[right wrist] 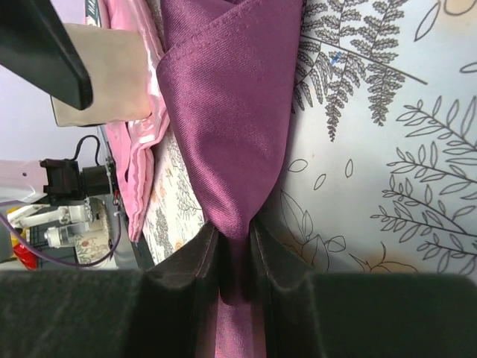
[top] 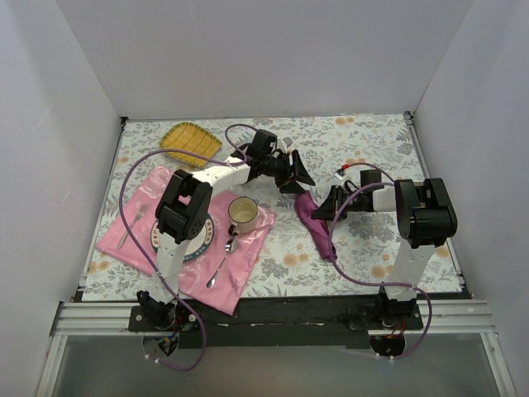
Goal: Fold the napkin, place the utensils inside, and roll it up
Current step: Roll the napkin with the utensil
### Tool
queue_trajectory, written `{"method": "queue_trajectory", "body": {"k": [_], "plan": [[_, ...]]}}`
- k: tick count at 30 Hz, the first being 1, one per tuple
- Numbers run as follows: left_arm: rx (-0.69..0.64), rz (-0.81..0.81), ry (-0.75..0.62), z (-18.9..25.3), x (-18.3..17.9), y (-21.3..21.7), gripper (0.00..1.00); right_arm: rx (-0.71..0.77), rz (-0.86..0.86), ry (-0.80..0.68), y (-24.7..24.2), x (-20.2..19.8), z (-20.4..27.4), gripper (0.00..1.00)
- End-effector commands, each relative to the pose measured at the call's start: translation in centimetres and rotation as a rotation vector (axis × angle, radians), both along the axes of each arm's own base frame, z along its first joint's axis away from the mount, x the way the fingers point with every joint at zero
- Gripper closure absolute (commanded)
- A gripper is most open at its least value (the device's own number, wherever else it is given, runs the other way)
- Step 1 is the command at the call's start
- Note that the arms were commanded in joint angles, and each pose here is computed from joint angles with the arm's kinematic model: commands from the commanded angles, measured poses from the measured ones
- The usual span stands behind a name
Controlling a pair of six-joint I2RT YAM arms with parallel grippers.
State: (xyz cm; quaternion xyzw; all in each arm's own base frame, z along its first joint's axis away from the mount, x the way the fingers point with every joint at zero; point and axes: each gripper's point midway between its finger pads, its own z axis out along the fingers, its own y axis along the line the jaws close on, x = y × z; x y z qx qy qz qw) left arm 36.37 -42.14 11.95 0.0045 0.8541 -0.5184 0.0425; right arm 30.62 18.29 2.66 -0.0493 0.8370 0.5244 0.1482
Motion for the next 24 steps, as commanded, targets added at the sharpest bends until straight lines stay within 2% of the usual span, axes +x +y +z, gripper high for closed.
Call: {"method": "queue_trajectory", "body": {"k": [1,7,14,16,24], "plan": [[-0.04,-0.023,-0.039,1.7,0.3,-1.0,0.46,-0.125,-0.002,-0.052,-1.3,1.1,-0.5,0.71],[-0.046,-0.024,-0.038,1.9,0.4,-1.1,0.46,-0.227,0.009,-0.079,-2.1,1.3,0.7,0.51],[-0.034,-0.01,-0.053,2.3,0.6,-0.9,0.46,-0.367,0.016,-0.158,-2.0,1.4,2.5,0.32],[-0.033,-0.005,-0.059,2.6,0.6,-0.9,0.46,-0.397,0.023,-0.181,-1.7,1.2,3.1,0.28],[-0.048,-0.018,-0.047,2.8,0.3,-0.8,0.46,-0.547,0.046,-0.248,-1.2,0.4,4.1,0.26]]}}
